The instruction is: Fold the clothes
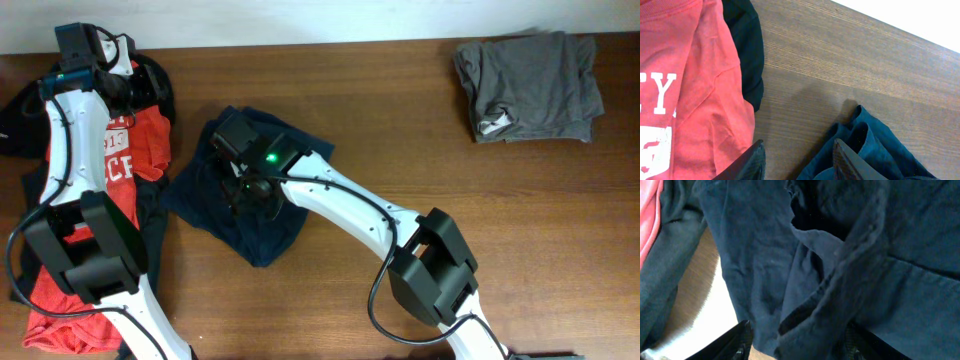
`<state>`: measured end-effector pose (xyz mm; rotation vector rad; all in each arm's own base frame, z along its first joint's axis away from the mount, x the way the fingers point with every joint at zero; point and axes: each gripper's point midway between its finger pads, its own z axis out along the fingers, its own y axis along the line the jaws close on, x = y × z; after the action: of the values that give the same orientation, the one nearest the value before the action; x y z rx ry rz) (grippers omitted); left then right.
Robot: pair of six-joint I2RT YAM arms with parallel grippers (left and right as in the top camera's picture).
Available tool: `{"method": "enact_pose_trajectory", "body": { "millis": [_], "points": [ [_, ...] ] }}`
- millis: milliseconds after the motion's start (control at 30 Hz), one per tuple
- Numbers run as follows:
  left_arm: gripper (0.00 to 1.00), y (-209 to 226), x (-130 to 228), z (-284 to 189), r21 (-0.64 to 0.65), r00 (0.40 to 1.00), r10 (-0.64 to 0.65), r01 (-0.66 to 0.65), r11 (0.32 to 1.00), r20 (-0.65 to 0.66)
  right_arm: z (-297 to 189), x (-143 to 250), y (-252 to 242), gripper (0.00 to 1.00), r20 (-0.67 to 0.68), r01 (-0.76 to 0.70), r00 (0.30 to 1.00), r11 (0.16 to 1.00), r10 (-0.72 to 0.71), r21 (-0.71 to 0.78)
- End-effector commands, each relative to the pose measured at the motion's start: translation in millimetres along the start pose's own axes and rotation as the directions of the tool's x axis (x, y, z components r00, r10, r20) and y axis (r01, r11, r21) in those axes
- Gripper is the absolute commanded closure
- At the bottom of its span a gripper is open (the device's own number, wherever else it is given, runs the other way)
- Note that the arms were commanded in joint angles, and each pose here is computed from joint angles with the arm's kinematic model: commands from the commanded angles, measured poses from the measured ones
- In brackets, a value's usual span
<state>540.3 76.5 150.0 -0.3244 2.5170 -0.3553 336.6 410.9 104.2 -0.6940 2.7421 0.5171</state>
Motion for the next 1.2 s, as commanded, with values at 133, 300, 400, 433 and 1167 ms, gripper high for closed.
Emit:
{"method": "enact_pose_trajectory", "body": {
  "millis": [133,300,400,433,1167],
  "points": [
    [0.57,-8.1,-3.2,-15.1,-0.001,1.0,0.029,-0.029,1.0,0.009,-93.0,-46.7,-40.2,0.36,0.178,-0.08,0.981,0.997,0.083,-0.021],
    [0.58,-31.9,22.2,-10.8,0.06,0.977,0.2,-0.195,0.979,-0.079,-145.1,-56.3,-104.2,0.28,0.243,-0.205,0.95,0.979,0.196,0.009],
    [0.62,-58.4,47.3,-10.9,0.18,0.917,0.377,-0.352,0.919,-0.129,-157.5,-53.2,-132.8,0.27,0.23,-0.234,0.946,0.972,0.23,-0.01],
    [0.62,-70.3,59.0,-12.3,0.242,0.881,0.453,-0.413,0.878,-0.138,-160.5,-49.9,-143.4,0.27,0.213,-0.242,0.947,0.97,0.242,-0.027],
    [0.26,-105.7,216.4,-12.9,0.588,0.442,0.817,-0.57,0.574,-0.37,-165.5,-33.8,-175.1,0.27,0.163,-0.265,0.951,0.964,0.261,0.001]
  ]
}}
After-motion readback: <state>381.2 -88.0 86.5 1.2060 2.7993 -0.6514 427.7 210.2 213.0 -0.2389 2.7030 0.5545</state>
